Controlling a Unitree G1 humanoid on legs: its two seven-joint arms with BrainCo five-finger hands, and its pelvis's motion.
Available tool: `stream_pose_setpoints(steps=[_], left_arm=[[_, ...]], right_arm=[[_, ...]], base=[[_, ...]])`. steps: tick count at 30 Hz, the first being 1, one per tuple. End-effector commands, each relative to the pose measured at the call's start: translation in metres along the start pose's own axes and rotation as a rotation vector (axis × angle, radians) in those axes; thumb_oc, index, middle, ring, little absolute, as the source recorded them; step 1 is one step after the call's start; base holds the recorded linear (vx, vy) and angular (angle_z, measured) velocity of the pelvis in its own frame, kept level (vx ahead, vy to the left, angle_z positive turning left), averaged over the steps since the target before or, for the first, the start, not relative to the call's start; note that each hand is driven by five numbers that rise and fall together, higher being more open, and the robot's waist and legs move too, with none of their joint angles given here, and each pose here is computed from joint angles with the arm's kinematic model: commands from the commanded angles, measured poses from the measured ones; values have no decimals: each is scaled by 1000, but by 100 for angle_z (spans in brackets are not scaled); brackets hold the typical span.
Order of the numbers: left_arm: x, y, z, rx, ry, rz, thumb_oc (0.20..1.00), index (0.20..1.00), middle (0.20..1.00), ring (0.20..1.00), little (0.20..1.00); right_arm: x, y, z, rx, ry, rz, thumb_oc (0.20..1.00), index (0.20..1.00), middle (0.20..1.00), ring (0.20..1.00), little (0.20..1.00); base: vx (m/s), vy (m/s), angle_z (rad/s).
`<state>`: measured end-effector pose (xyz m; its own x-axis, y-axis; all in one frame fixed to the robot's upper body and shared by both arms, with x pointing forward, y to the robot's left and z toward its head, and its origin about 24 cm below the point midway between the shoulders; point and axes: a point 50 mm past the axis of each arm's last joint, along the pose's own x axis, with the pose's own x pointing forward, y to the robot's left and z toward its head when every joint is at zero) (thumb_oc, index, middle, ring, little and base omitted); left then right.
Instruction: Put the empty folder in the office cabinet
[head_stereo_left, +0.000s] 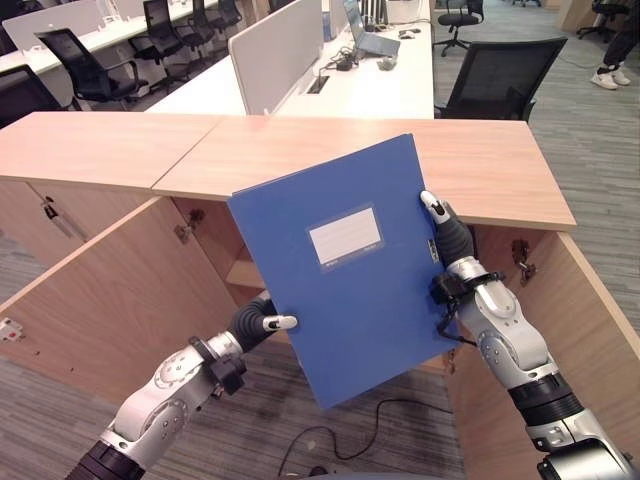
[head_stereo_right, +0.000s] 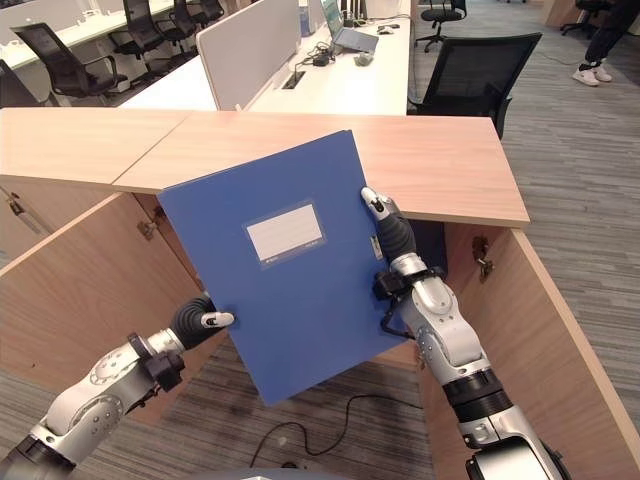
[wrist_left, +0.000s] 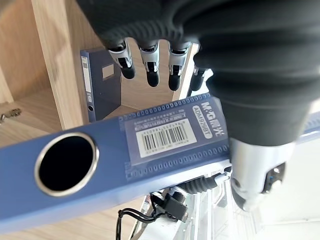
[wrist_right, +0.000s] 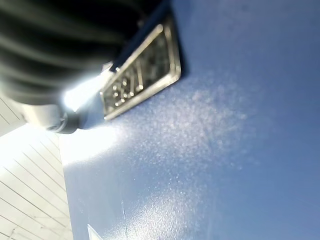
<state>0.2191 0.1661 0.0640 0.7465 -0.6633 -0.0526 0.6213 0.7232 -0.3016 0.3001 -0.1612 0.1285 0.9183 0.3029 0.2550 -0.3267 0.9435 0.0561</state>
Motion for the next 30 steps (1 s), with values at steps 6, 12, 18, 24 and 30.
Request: stream_pose_setpoints(steps=[6, 12, 18, 24, 30], left_arm=[[2, -7, 13, -32, -136, 15, 200, 200, 200, 200, 200], [4, -4, 9, -55, -168, 63, 200, 200, 200, 200, 200], [4, -4, 7, -65, -180, 84, 200, 200, 200, 200, 200], [4, -2, 6, -68, -184, 101, 200, 200, 200, 200, 200], [4, -2, 5, -70, -189, 110, 200, 200, 200, 200, 200]], right_arm=[[20, 25, 36, 32, -196, 94, 200, 200, 200, 200, 200], [19, 24, 39, 26, -211, 83, 200, 200, 200, 200, 200], [18, 24, 39, 28, -216, 77, 200, 200, 200, 200, 200], [18, 24, 39, 31, -218, 73, 200, 200, 200, 200, 200], [18, 24, 39, 31, -218, 71, 200, 200, 200, 200, 200]], base=[[0, 0, 0], [0, 0, 0], [0, 0, 0], [0, 0, 0], [0, 0, 0]])
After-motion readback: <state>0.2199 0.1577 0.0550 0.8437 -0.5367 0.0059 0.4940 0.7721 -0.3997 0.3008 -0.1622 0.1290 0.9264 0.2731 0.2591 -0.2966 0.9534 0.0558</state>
